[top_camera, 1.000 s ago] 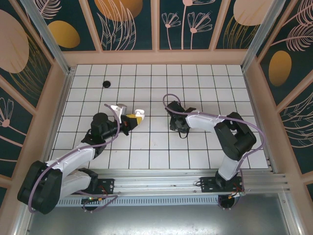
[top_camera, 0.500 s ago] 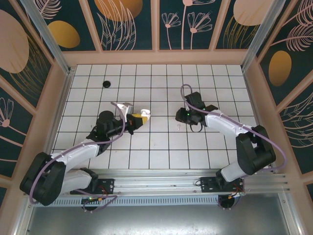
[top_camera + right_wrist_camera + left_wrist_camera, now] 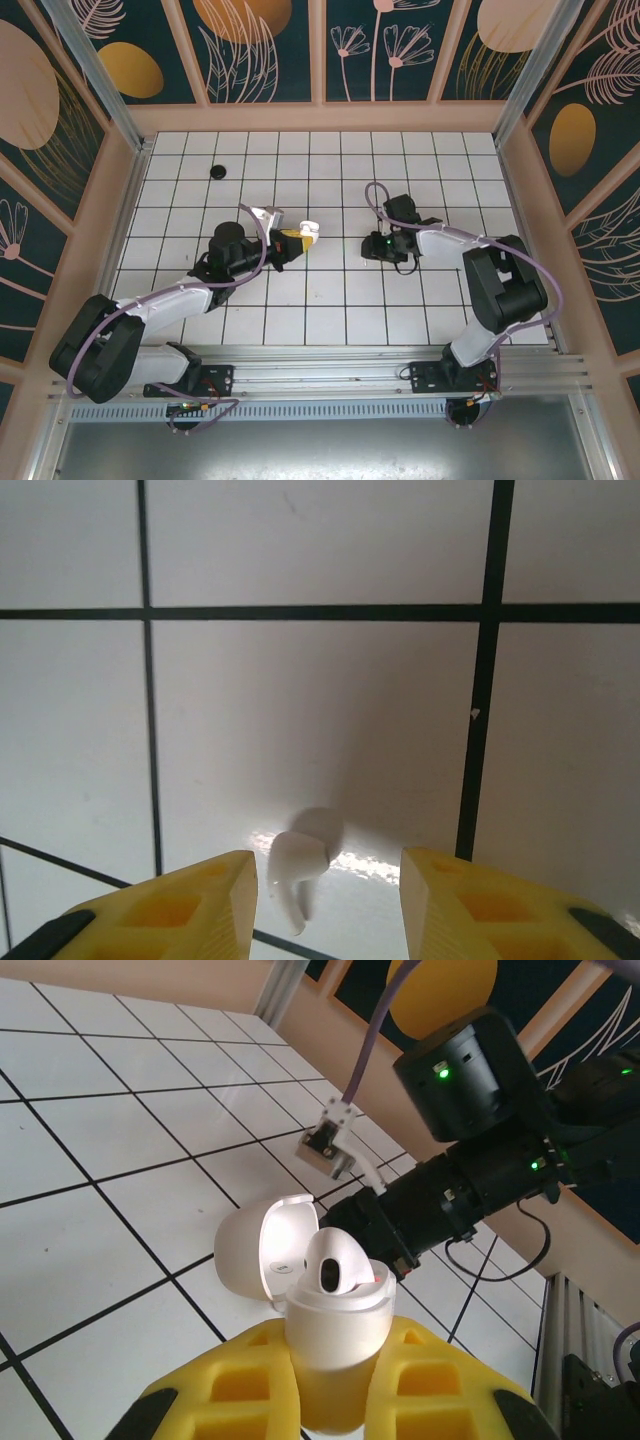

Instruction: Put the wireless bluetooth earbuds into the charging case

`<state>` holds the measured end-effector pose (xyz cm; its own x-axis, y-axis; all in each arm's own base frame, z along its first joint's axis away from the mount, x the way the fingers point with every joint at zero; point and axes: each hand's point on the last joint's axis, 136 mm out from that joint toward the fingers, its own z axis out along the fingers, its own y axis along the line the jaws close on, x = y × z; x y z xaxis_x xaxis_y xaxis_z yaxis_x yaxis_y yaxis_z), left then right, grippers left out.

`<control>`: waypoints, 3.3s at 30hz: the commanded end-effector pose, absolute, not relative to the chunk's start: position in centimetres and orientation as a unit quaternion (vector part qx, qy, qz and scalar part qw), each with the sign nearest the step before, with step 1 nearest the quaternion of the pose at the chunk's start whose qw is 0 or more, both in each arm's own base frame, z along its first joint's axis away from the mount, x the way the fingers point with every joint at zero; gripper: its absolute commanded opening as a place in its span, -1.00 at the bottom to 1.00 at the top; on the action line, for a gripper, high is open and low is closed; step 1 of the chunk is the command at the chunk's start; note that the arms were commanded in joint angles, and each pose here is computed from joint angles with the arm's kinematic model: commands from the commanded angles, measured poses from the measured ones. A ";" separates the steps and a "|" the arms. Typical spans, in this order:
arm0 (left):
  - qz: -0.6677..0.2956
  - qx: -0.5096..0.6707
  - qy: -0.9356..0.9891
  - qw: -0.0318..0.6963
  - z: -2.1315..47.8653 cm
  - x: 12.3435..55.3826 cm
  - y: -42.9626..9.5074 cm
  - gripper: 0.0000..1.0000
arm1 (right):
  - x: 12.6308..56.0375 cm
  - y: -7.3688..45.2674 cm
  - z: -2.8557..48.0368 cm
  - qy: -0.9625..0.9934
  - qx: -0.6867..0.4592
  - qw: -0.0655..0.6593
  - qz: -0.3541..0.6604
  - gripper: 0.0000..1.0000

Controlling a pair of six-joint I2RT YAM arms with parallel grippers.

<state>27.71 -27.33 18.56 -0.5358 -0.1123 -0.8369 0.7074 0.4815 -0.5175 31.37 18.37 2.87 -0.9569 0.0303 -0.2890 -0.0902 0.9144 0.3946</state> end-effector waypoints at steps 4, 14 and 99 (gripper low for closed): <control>-0.476 0.203 0.726 0.454 20.0 28.1 -27.8 -1.00 | 31.9 19.2 2.2 0.969 -0.038 0.147 0.196 -0.16; -0.472 0.203 0.729 0.453 19.7 28.0 -27.7 -1.00 | 31.6 20.5 1.2 0.973 -0.045 0.128 0.189 -0.23; -0.442 0.250 0.653 0.563 23.9 26.9 -27.3 -1.00 | 33.0 19.0 18.1 0.951 0.080 0.292 0.068 -0.86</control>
<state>26.78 -26.61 21.04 -0.3880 -0.1574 -0.9081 0.7690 0.4879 -0.4131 32.60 19.73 12.82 -0.8951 0.0937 -0.4359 0.0465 0.9920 0.1176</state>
